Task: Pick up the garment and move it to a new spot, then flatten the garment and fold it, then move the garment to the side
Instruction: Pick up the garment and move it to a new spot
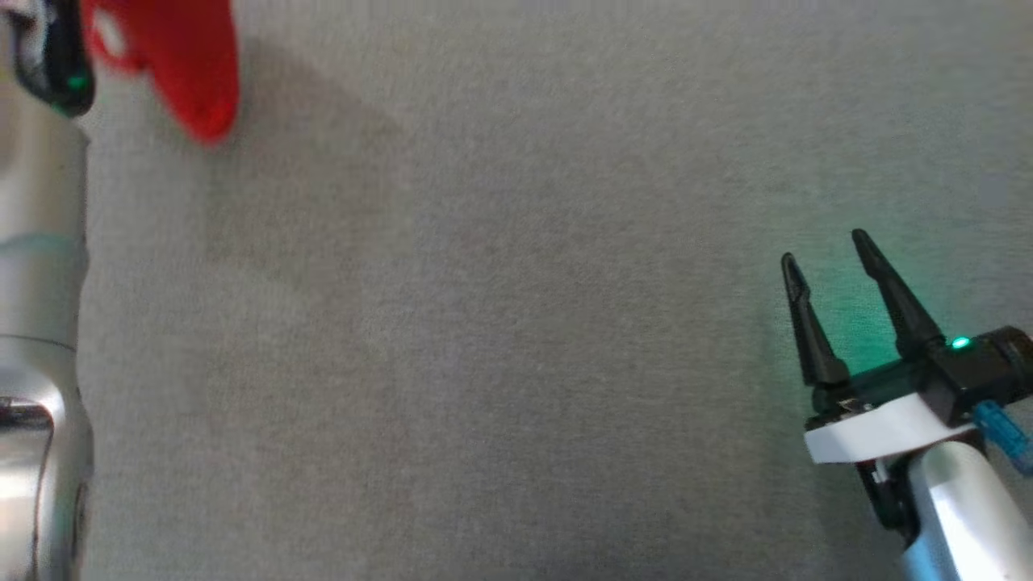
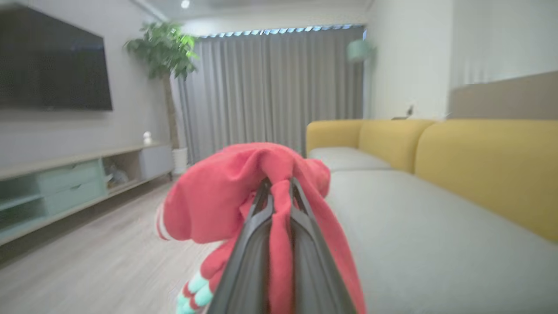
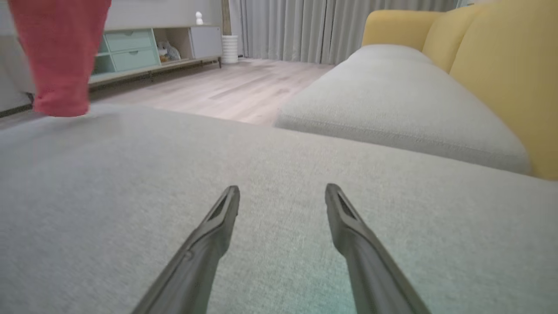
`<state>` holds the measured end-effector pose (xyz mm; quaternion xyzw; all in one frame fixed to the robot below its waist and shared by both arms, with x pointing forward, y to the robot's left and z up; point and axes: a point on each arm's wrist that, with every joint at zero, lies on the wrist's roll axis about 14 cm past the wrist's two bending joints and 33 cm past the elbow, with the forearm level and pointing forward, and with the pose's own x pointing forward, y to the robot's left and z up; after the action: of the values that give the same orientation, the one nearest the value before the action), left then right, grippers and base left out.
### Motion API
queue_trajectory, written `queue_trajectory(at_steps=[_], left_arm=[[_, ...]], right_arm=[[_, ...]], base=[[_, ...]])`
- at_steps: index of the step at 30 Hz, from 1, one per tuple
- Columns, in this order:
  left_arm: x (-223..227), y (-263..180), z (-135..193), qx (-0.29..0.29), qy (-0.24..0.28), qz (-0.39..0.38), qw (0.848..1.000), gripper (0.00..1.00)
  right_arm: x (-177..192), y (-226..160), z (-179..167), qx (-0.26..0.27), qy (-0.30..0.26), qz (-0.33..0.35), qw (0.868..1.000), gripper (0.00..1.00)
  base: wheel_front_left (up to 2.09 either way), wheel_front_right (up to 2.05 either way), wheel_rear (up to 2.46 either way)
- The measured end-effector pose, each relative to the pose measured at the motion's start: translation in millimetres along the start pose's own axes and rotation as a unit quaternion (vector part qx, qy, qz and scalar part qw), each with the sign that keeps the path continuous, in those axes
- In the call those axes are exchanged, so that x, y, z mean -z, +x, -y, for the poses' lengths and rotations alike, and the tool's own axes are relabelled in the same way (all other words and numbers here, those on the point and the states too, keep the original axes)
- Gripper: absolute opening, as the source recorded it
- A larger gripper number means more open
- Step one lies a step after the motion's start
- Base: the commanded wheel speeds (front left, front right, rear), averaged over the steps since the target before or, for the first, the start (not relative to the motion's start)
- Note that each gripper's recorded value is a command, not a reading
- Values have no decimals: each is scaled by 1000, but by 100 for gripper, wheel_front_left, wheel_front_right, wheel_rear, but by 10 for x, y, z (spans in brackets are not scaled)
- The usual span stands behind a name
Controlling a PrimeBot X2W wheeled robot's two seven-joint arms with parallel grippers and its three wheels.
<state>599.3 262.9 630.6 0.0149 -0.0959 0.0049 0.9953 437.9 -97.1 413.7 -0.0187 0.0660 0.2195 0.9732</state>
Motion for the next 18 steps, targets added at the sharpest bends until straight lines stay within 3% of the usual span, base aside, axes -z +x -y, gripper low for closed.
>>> queue_trajectory(at_steps=[5, 9, 12, 15, 18], left_arm=[[-776, 13, 785, 112, 14, 97, 989, 0], [-935, -124, 1515, 207, 12, 123, 970, 0], [-639, -416, 2116, 289, 22, 109, 951, 0], [4, -874, 2632, 363, 20, 48, 930, 0], [657, -1466, 3011, 411, -23, -36, 911, 0]], right_arm=[[-311, -186, 40, 31, 5, 37, 999, 100], [-435, -361, 94, 60, 11, 52, 997, 100], [-465, -508, 159, 82, 15, 55, 995, 100], [-433, -651, 214, 102, 22, 51, 993, 100], [-433, -741, 254, 121, 33, 53, 991, 100]], base=[[0, 0, 0], [0, 0, 0], [0, 0, 0], [0, 0, 0], [0, 0, 0]])
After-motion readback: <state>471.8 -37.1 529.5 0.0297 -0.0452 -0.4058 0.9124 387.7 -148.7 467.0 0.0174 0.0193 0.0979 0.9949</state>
